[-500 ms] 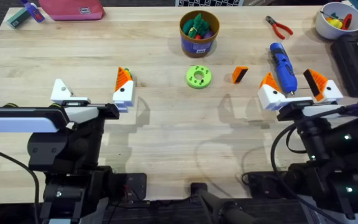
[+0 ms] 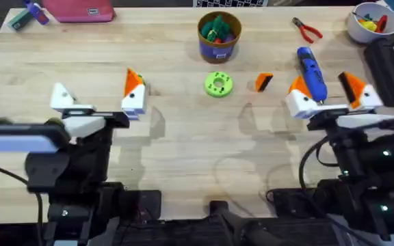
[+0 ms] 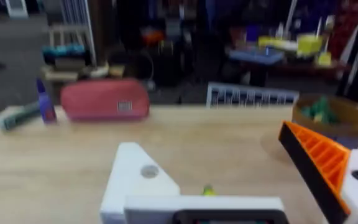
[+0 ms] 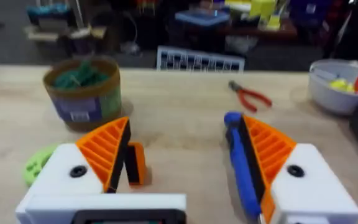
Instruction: Pick up the gripper from the table and insert it into the empty holder that is missing its gripper. Then pick up a screw, insert it into the mounting hole, and use the screwdriver to tighten it. Finally, clean up the table by picking up the vegetable and placing it into the bucket.
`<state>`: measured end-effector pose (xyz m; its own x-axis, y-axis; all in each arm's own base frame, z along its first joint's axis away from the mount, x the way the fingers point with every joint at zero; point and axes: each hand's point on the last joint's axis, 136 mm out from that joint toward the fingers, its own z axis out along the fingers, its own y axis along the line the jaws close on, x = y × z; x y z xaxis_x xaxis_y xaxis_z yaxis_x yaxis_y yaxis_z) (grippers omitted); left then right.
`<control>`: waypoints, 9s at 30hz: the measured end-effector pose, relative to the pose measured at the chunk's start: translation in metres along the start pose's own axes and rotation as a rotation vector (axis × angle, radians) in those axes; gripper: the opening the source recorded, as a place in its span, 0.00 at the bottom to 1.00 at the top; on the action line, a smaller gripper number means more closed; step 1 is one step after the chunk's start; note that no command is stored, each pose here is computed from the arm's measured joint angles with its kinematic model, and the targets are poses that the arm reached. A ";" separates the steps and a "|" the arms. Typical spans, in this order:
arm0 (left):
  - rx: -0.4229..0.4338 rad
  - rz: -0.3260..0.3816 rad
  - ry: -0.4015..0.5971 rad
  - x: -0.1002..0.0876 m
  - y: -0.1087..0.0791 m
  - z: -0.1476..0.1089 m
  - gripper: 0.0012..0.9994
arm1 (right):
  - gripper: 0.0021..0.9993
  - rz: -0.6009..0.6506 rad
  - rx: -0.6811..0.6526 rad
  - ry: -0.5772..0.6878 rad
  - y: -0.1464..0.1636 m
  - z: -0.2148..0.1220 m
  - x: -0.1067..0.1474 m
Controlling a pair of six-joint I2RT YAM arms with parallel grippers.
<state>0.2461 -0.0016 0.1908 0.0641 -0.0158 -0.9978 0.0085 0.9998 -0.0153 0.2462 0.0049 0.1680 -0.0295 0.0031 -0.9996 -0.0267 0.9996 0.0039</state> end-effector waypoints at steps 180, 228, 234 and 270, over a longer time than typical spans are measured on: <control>0.162 -0.057 0.133 -0.040 -0.032 0.007 0.99 | 0.99 0.046 0.008 1.083 0.001 -0.002 -0.008; 1.029 -0.116 0.181 0.027 -0.150 -0.086 0.99 | 0.99 0.046 0.007 1.083 0.001 -0.002 -0.008; 1.033 -0.117 0.182 0.027 -0.150 -0.087 0.99 | 0.99 0.047 0.007 1.083 0.001 -0.002 -0.008; 1.051 -0.116 0.182 0.027 -0.152 -0.090 0.99 | 0.99 0.046 0.007 1.083 0.001 -0.002 -0.008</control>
<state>0.1571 -0.1532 0.1603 -0.1414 -0.0224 -0.9897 0.8650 0.4834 -0.1346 0.2441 0.0062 0.1761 -0.8969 0.0191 -0.4418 0.0027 0.9993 0.0376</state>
